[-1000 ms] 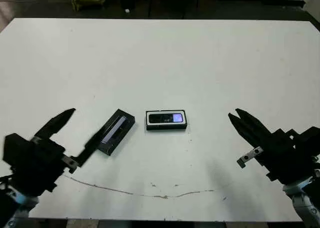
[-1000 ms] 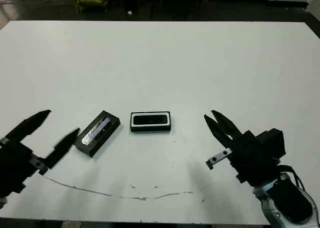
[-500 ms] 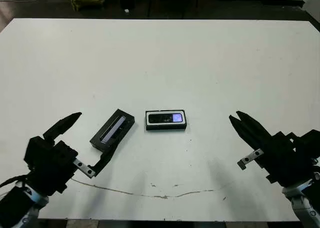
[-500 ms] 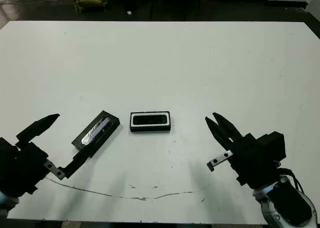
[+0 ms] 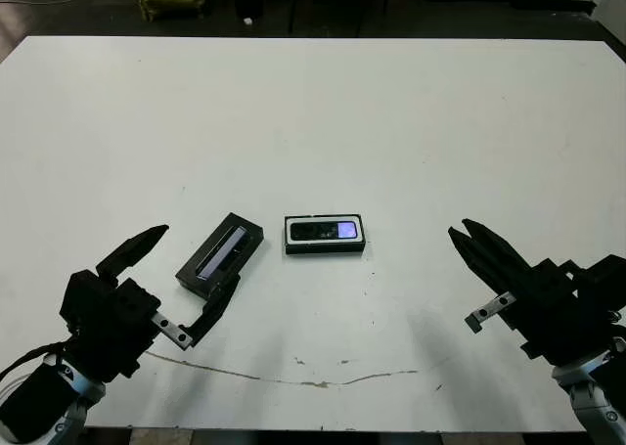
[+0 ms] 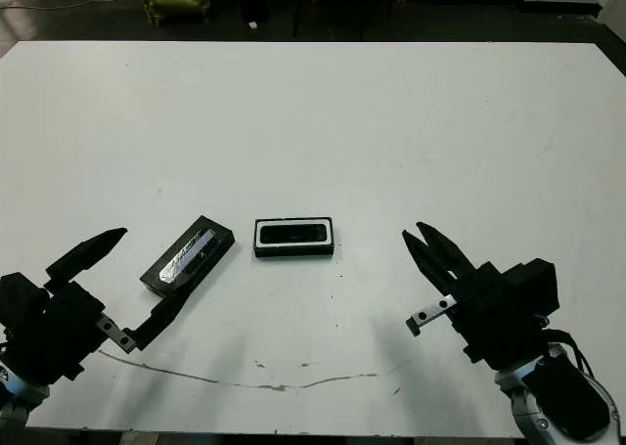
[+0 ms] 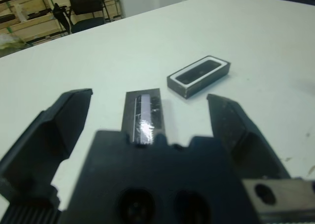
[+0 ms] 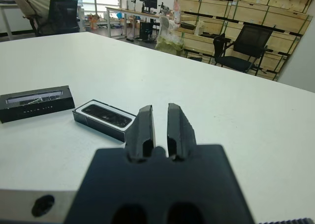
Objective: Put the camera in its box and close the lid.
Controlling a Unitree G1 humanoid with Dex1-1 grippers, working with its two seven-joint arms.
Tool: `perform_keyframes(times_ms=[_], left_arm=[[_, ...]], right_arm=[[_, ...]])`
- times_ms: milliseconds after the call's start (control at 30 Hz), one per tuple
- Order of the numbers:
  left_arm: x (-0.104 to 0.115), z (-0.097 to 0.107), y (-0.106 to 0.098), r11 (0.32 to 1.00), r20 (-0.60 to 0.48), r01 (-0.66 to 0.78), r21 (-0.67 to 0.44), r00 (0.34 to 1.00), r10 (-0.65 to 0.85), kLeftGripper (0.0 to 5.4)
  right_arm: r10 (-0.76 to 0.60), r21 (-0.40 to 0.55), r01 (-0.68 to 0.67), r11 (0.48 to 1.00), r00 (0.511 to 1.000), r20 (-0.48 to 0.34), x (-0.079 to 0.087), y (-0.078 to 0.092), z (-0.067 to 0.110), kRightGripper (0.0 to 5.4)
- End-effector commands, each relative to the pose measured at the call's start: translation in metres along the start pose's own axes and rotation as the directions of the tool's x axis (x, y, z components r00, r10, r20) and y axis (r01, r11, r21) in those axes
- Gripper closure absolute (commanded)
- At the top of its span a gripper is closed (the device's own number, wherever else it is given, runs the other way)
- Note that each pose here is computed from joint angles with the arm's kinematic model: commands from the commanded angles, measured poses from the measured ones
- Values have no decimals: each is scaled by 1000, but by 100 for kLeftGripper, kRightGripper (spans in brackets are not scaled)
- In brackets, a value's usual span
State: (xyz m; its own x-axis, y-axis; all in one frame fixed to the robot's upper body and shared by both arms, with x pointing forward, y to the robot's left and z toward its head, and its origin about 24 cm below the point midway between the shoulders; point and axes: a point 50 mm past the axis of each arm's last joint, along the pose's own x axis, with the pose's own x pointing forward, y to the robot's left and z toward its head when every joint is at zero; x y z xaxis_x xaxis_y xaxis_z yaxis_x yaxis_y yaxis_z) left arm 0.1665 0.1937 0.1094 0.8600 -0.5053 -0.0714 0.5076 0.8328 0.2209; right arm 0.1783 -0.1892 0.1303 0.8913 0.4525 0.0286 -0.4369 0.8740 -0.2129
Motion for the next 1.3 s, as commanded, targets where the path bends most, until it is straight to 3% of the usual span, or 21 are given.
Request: perform_keyframes(times_ms=[33, 667, 1300], left_arm=[[0, -5, 0, 1000, -52, 8, -7, 999, -8, 3], [0, -18, -1, 993, -133, 11, -120, 991, -27, 3], [5, -31, -1, 995, -212, -40, -90, 977, 21, 3]], right_arm=[[-8, -7, 7, 1000, 999, -33, -2, 0, -2, 540], [4, 5, -4, 1000, 1000, -26, -2, 2, -1, 540], [16, 17, -15, 1000, 1000, -26, -3, 1, -3, 540]])
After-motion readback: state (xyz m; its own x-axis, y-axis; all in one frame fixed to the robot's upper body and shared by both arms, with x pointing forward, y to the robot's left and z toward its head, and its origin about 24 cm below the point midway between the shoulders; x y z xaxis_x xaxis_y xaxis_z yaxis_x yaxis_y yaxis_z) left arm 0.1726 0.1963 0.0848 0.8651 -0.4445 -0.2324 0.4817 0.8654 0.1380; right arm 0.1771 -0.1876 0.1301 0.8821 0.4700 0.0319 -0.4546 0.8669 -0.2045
